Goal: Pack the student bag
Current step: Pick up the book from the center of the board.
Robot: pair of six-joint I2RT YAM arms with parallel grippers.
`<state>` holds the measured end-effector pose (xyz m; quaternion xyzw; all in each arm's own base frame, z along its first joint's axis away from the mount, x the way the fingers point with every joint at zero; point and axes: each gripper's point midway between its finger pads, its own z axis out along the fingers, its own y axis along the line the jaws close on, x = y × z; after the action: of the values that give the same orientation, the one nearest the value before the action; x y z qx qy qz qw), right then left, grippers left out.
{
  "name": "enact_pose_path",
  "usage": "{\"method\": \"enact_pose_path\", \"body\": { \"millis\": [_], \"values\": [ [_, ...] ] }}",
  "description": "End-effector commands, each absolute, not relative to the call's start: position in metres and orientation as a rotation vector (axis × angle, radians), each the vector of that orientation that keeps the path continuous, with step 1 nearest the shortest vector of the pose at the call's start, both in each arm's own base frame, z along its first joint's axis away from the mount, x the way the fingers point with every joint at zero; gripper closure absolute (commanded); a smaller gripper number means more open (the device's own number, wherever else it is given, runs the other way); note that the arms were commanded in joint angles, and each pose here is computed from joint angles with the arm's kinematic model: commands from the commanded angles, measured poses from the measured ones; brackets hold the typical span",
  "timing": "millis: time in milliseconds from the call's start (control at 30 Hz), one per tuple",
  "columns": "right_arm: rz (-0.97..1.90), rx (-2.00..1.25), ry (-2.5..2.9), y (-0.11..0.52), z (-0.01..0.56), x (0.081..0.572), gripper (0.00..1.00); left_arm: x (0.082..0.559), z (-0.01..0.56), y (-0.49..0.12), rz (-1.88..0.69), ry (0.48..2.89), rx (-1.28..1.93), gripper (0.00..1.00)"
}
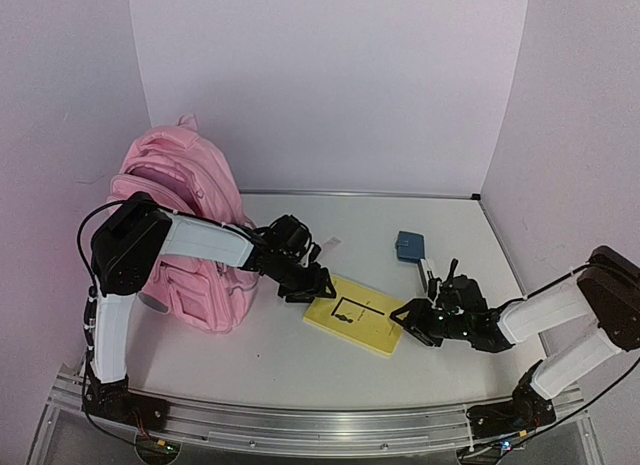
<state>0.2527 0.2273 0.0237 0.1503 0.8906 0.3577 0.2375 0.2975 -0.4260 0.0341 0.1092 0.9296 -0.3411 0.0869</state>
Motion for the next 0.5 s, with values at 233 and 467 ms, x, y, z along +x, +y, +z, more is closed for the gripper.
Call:
{"method": "enact_pose_path", "body": {
  "millis": [233,467],
  "values": [
    [1.15,0.425,2.327,0.246,0.044,0.263,0.52,0.285,0.122,-0.465,-1.469,2.521,0.411,0.42],
    [1.12,0.45,2.336,0.245,0.035,0.267,0.54,0.279,0.167,-0.478,-1.597,2.404,0.484,0.44]
  ]
}}
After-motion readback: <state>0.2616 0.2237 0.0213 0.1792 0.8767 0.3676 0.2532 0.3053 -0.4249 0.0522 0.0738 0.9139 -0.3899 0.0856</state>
